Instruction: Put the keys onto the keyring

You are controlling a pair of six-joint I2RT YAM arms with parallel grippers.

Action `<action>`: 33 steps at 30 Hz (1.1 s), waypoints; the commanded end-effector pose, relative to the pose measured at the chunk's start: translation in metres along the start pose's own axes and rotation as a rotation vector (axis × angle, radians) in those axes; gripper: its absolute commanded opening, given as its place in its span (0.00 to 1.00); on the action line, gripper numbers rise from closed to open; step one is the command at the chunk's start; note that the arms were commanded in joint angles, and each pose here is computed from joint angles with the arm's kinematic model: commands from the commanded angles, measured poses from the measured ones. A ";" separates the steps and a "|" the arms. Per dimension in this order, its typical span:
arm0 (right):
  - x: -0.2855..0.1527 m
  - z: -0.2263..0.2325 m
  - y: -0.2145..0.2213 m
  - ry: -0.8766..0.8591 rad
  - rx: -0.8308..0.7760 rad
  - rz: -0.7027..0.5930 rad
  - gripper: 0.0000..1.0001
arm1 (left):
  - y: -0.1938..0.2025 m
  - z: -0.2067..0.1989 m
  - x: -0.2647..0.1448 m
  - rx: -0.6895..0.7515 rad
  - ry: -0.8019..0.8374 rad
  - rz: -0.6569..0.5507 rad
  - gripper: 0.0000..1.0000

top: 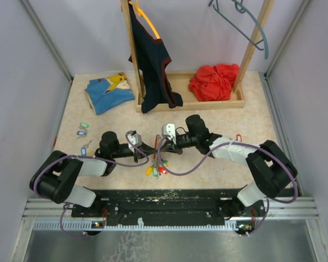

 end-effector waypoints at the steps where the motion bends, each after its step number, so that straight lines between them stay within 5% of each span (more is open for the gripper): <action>1: 0.002 -0.017 -0.024 0.006 -0.083 -0.080 0.00 | -0.008 0.000 0.003 0.044 0.035 -0.027 0.00; 33: -0.002 -0.016 -0.027 0.036 -0.079 -0.078 0.00 | -0.009 0.000 0.002 0.044 0.024 -0.031 0.00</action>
Point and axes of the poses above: each gripper's point midway between its finger pads, its own x axis out along the fingers, its own z axis along the line the jaws close on, y = z × x, the point moved 9 cm from there along -x, back along the fingers, and after that the axes turned 15 degrees about -x, right-handed, at the moved point
